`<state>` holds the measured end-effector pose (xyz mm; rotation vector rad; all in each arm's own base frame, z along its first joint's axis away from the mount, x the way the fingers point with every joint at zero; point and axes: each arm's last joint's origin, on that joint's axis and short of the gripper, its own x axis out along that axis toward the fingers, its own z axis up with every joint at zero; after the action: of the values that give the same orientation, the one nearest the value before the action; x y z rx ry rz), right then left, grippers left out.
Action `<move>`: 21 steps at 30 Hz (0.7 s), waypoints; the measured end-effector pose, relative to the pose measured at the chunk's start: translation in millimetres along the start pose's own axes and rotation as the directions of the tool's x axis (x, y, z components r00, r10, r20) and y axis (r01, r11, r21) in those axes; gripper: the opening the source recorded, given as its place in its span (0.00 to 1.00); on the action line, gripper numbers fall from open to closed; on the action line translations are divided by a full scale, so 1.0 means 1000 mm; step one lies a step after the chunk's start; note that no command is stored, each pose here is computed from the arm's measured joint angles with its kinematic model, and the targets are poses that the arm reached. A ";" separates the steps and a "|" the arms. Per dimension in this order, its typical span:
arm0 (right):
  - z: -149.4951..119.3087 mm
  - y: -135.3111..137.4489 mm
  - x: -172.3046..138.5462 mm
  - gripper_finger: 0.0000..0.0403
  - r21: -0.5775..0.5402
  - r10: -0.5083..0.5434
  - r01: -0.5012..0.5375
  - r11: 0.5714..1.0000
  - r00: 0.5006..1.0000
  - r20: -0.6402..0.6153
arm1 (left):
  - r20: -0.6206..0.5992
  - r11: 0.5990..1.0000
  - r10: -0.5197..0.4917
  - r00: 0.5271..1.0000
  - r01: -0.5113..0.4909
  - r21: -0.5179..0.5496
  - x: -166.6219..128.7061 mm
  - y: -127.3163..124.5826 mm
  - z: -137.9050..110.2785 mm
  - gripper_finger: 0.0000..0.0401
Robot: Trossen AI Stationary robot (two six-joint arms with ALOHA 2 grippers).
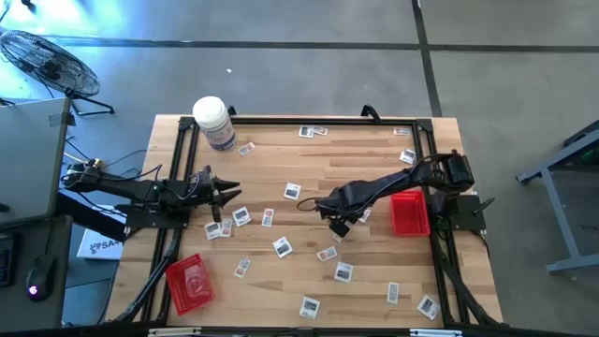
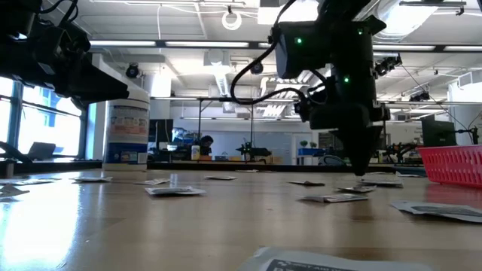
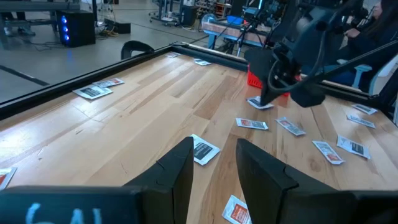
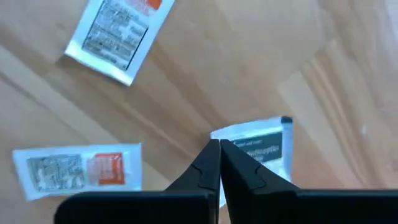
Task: Pick & Place First Aid Supplies
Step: Put the towelette pack into the right red bin
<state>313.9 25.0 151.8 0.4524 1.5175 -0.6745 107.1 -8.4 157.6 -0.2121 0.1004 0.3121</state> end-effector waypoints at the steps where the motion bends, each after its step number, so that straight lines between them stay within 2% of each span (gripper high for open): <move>1: 0.000 0.000 0.000 0.00 -0.001 -0.001 0.001 1.000 1.000 0.001 | 0.000 1.000 0.000 1.000 0.000 0.000 0.000 0.000 0.000 0.30; 11: -0.001 0.000 -0.001 0.04 0.042 0.013 -0.013 0.999 1.000 -0.010 | 0.000 1.000 0.000 1.000 0.000 0.000 0.000 0.000 0.000 0.30; 17: 0.000 0.000 -0.001 0.16 0.044 0.002 -0.002 0.999 1.000 0.005 | 0.000 1.000 0.000 1.000 0.000 0.000 0.000 0.000 0.000 0.30; 21: 0.003 -0.003 -0.001 0.24 0.090 0.002 -0.002 0.996 1.000 0.003 | 0.000 1.000 0.000 1.000 0.000 0.000 0.000 0.000 0.000 0.30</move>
<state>314.2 21.0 153.3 0.5210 1.4881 -0.7434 107.1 -8.4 157.5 -0.2121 0.1007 0.3126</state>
